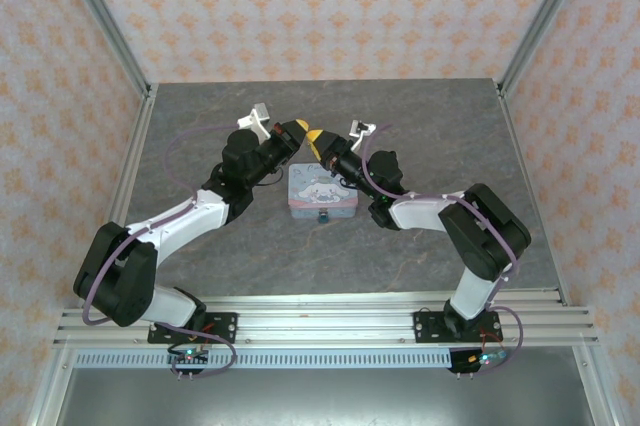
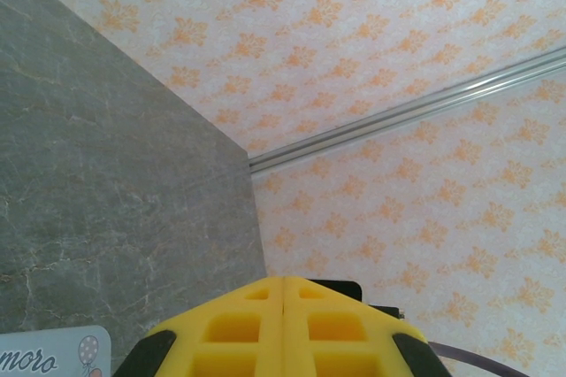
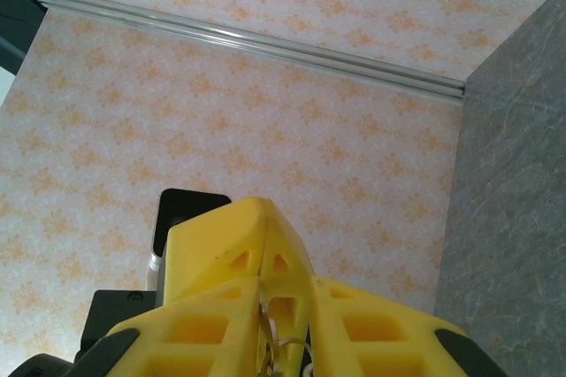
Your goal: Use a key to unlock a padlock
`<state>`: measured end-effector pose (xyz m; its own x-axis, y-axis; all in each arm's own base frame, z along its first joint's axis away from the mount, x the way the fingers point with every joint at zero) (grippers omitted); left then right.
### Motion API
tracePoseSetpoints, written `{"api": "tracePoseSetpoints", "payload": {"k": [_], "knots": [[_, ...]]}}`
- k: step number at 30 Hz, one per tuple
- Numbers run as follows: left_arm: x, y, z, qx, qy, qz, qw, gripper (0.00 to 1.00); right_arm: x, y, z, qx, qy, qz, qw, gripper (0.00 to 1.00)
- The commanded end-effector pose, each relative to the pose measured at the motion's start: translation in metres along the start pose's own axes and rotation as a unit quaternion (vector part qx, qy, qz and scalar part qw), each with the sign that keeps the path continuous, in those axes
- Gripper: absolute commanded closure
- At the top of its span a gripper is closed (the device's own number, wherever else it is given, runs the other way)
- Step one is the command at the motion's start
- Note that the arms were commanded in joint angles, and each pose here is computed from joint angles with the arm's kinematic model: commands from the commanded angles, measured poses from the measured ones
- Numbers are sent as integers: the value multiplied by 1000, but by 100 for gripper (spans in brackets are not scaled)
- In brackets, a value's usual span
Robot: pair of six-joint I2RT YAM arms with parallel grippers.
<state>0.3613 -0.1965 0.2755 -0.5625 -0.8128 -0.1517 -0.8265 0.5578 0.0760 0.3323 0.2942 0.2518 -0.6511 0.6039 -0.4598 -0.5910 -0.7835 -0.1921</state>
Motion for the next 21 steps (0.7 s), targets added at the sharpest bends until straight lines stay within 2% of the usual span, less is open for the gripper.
{"api": "tracePoseSetpoints", "payload": {"k": [1,4,8,21], "knots": [[2,-2,-21,32,-15,4,999,100,3,3,9,-21,5,8,1000,77],[1,-2,-20,31,-15,2,999,100,4,4,11,-24,5,11,1000,72],[1,-3,-20,30,-15,2,999,100,5,6,12,-25,7,12,1000,72],[1,-3,-19,28,-15,1,999,100,4,7,14,-26,9,9,1000,90]]}}
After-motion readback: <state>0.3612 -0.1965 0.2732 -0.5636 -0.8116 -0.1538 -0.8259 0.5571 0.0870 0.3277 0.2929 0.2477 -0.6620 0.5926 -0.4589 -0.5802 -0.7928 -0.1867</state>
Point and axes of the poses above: each hand's point on the last joint's axis, 136 mm out from that joint toward the fingers, its own y axis back along the fingers, its own z axis along the line the jaws close on, x = y × z, the point moved 5 cm from there along y, back along the fingers, and after that the axes turned 15 degrees about y, right-handed, at the moved point
